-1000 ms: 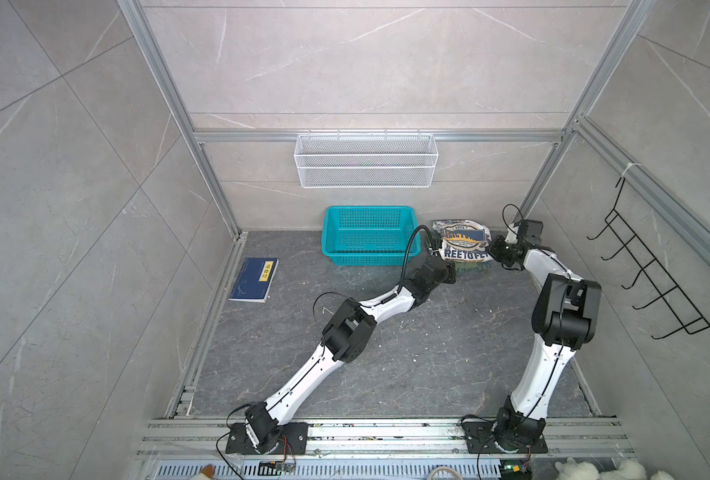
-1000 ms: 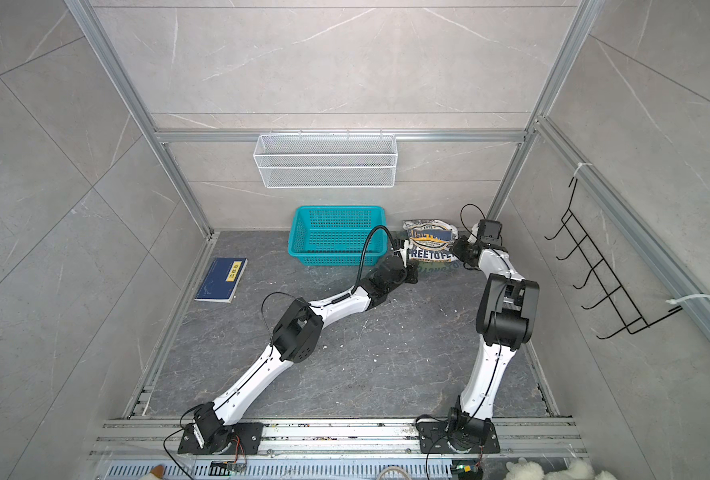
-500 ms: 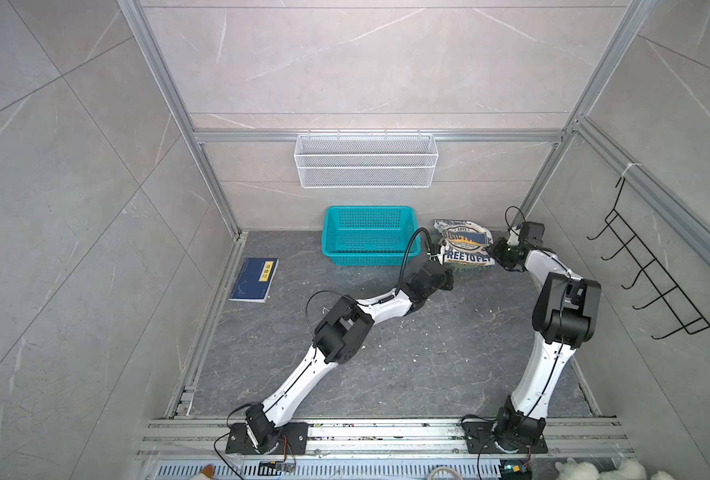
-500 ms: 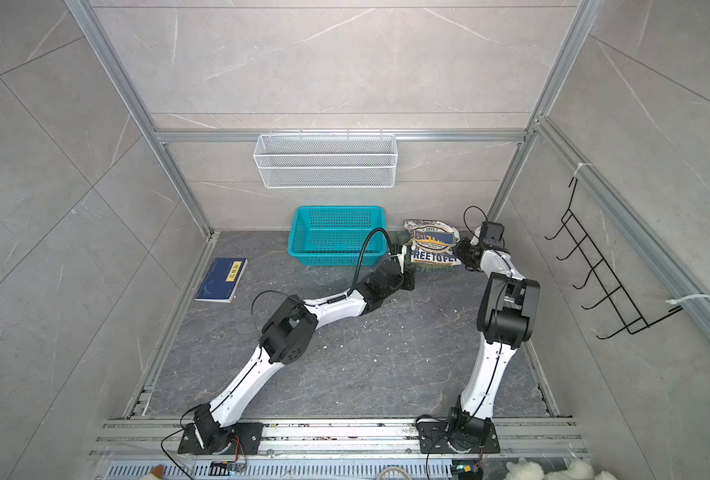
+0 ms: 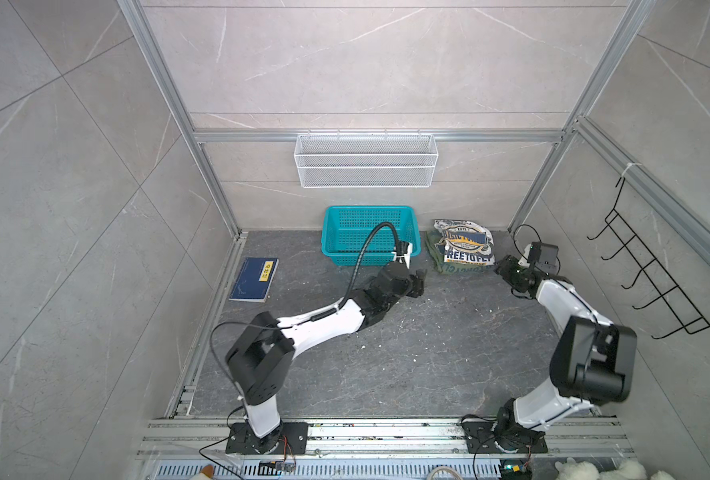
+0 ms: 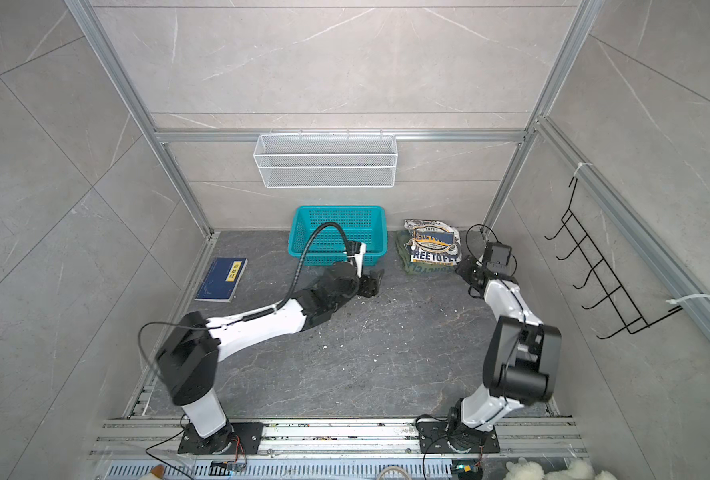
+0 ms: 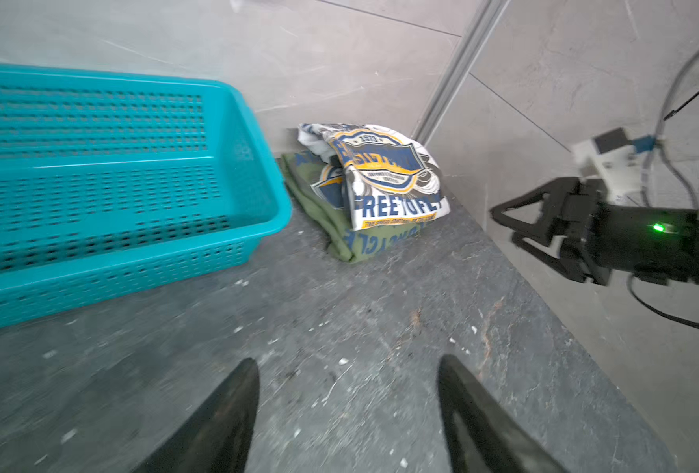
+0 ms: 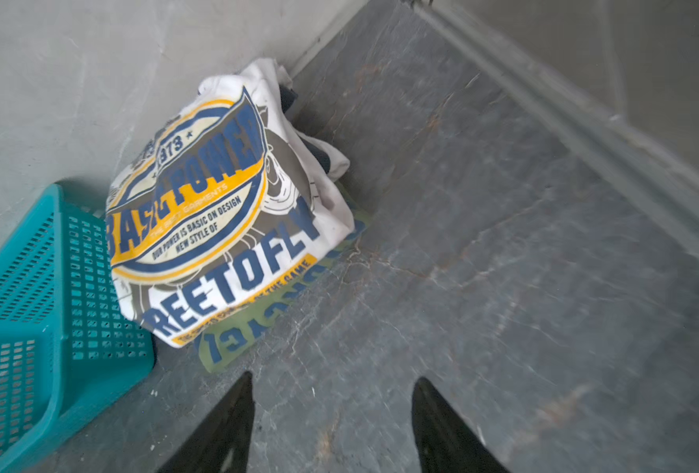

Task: Fold and stack tank tops
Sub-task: Reset both arms

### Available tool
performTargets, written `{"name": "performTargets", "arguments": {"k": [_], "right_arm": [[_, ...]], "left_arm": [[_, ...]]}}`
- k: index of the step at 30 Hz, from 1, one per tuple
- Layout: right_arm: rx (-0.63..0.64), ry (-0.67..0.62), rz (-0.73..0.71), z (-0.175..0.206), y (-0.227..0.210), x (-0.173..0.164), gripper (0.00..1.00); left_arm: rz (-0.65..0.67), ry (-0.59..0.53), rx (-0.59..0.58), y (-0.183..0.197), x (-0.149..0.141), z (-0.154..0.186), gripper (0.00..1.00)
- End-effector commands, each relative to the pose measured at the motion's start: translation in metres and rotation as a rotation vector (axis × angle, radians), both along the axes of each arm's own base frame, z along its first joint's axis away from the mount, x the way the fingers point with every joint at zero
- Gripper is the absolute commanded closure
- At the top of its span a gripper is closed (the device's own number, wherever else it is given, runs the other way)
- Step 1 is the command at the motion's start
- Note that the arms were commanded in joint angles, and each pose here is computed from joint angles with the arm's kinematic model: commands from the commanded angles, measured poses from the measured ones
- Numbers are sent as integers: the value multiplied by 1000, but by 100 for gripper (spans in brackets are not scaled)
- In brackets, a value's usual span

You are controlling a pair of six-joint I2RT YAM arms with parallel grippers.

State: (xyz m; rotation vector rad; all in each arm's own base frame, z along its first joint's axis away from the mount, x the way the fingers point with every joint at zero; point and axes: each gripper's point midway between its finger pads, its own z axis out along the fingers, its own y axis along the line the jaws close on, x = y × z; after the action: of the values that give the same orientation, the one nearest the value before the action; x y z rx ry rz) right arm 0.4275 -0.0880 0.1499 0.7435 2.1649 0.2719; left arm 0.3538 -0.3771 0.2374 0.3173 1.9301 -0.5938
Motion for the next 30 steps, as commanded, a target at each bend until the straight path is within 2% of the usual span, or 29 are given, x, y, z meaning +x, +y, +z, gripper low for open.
{"name": "performTargets", "arguments": {"k": [1, 4, 6, 8, 10, 12, 14, 16, 19, 20, 24, 27, 30], "right_arm": [[-138, -19, -31, -8, 4, -25, 35], [-277, -57, 54, -26, 28, -40, 33], [-373, -89, 103, -35, 44, -47, 32], [-401, -109, 165, -48, 57, -49, 30], [-432, -146, 211, -52, 67, -46, 29], [-457, -178, 274, -48, 81, -41, 28], [-501, -206, 351, -45, 100, -40, 27], [-539, -248, 419, -42, 116, -42, 27], [-574, -319, 494, -36, 133, -49, 25], [-581, -349, 509, -37, 137, -52, 2], [-591, -389, 496, -46, 137, -49, 0], [-595, -369, 448, -53, 129, -46, 0], [-602, -337, 382, -54, 118, -42, 0]], "left_arm": [[219, -76, 229, 91, -2, -12, 10], [385, -134, 352, 168, -13, -13, 8], [498, -125, 406, 222, -18, -17, 7], [596, -101, 436, 276, -22, -27, 7], [659, -145, 461, 314, -25, -38, 0], [597, -224, 490, 323, -30, -49, 0], [615, -297, 517, 332, -34, -56, 0], [577, -255, 556, 336, -28, -76, 0], [587, -213, 532, 352, -17, -106, 0], [556, -204, 493, 350, -13, -114, 0], [432, -225, 456, 338, 0, -122, 0], [550, -231, 448, 360, 9, -125, 0], [533, -196, 363, 371, 9, -136, 0]]}}
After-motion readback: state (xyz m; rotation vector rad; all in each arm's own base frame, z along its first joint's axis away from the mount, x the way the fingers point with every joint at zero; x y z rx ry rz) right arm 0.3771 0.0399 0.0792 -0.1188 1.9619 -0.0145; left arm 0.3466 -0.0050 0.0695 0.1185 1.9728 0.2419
